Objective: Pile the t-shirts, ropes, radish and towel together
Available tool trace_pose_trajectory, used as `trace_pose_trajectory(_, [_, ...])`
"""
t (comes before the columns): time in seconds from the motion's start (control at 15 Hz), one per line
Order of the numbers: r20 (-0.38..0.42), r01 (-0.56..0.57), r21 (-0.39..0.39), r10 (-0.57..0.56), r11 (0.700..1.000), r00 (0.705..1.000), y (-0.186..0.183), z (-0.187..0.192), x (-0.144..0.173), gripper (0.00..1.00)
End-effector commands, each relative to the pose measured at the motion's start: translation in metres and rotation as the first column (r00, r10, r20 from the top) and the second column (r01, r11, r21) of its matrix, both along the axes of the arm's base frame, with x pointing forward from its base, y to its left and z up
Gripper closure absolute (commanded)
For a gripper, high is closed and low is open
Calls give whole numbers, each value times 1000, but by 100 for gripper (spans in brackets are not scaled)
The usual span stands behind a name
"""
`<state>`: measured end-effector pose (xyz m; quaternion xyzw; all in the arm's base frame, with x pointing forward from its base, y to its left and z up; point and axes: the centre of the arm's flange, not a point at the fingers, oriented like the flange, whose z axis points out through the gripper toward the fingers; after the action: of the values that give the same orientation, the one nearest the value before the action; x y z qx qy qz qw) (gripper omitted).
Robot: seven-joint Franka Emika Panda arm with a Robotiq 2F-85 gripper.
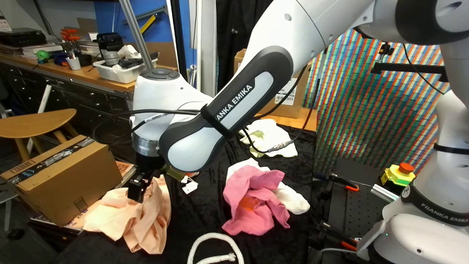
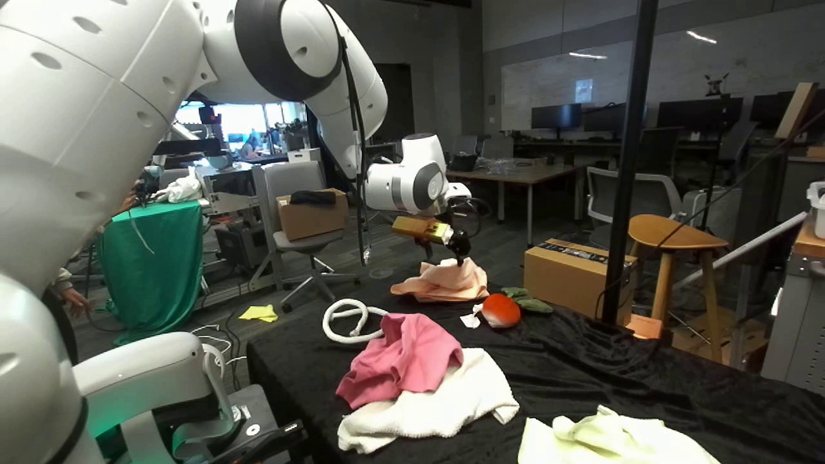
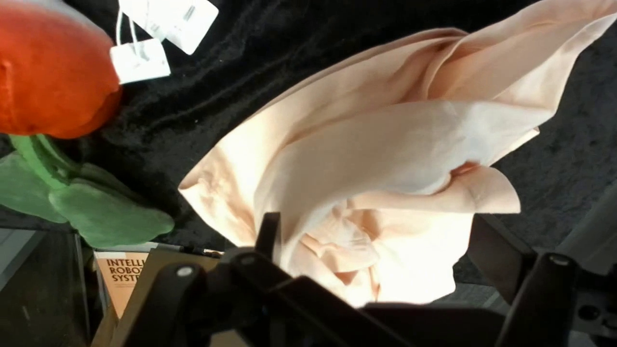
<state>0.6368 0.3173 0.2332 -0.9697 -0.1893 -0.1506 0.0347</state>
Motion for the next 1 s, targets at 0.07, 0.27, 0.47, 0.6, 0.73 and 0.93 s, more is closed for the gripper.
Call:
trace_pose_trajectory(0.07, [20, 26, 14, -26, 1000, 999, 11, -10, 15, 0])
trace_pose_trajectory(0.27, [21, 25, 21, -26, 999, 999, 11, -16, 19, 0])
trace_pose_trajectory(0.47, [-2, 28, 30, -28, 999, 1000, 9, -24, 24, 0])
trace_pose_trajectory(0.6, [-23, 30, 40, -29, 999, 999, 10, -31, 24, 0])
trace_pose_trajectory(0.73, [-43, 27, 57, -25, 998, 999, 13, -36, 21, 0])
trace_pose_trajectory(0.93, [-72, 34, 85, -28, 996, 997, 18, -44, 18, 0])
